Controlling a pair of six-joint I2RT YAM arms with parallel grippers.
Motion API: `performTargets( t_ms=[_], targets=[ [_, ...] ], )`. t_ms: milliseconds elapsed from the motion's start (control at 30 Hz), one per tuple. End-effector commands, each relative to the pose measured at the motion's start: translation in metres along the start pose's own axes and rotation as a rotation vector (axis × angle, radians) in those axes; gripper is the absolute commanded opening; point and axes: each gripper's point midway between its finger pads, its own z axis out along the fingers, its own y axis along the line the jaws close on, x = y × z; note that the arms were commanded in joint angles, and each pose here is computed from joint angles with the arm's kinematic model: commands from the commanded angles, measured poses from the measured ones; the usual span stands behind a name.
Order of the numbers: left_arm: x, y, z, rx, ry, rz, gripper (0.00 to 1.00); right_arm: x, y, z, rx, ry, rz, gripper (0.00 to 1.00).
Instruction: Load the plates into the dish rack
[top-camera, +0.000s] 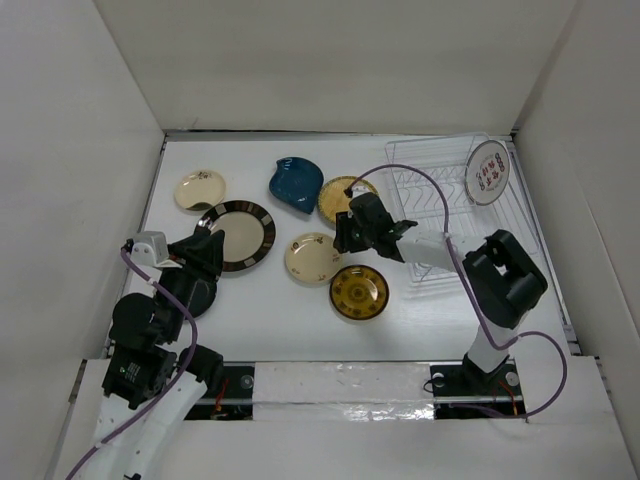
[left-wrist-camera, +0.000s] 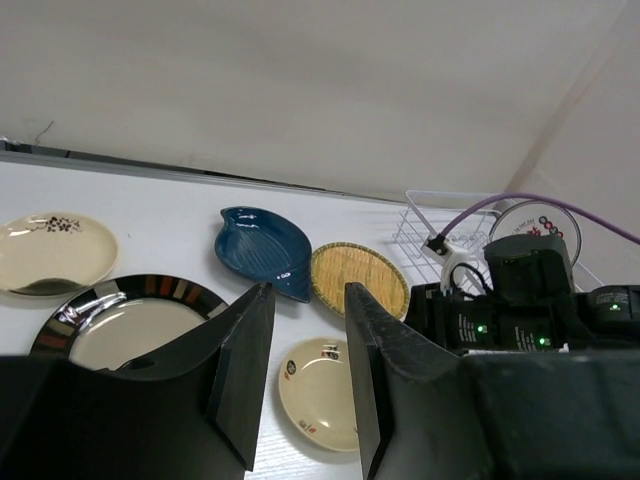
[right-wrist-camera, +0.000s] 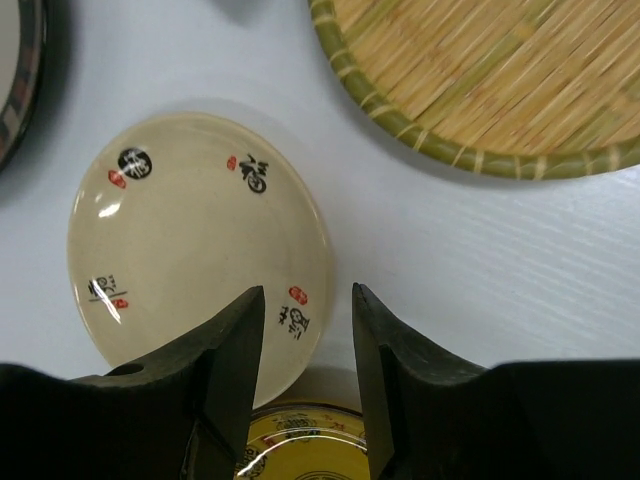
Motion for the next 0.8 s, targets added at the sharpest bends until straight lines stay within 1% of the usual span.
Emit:
performTargets(
  t_ms=[0,133,300,367,400,433,500,533,600,700,767],
  targets=[
    [-0.006,-0.003,0.004,0.01,-0.022,0.0,0.32,0.003,0.005,0.007,-0.068,0.007,0.043,0.46],
    [-0.004,-0.003,0.005,0.011,-0.015,0.0,0.33,0.021,0.004,0.019,-0.098,0.055,0.055,0.45],
    [-0.004,-0.003,0.005,0.01,-0.017,0.001,0.34,0.03,0.006,0.028,-0.124,0.069,0.067,0.42],
    [-0.005,-0.003,0.004,0.011,-0.02,0.0,0.34,0.029,0.005,0.03,-0.143,0.059,0.081,0.36],
    [-0.005,-0.004,0.004,0.013,-0.02,0.0,0.34,0.031,0.008,0.03,-0.164,0.07,0.086,0.31],
    [-0.004,-0.003,0.005,0.012,-0.017,0.001,0.35,0.031,0.01,0.03,-0.173,0.071,0.088,0.17],
    [-0.004,-0.004,0.004,0.014,-0.018,0.002,0.36,0.026,0.012,0.027,-0.192,0.06,0.102,0.07],
    [-0.006,-0.004,0.004,0.015,-0.021,0.0,0.36,0.023,0.013,0.025,-0.196,0.054,0.101,0.0],
    [-0.006,-0.004,0.003,0.016,-0.025,0.0,0.36,0.017,0.019,0.018,-0.221,0.039,0.104,0.0],
    [-0.01,-0.004,0.001,0.018,-0.037,-0.001,0.36,-0.011,0.038,-0.005,-0.292,-0.02,0.094,0.0],
    [-0.011,-0.005,-0.001,0.025,-0.043,-0.002,0.36,-0.037,0.053,-0.029,-0.348,-0.078,0.072,0.0]
  ],
)
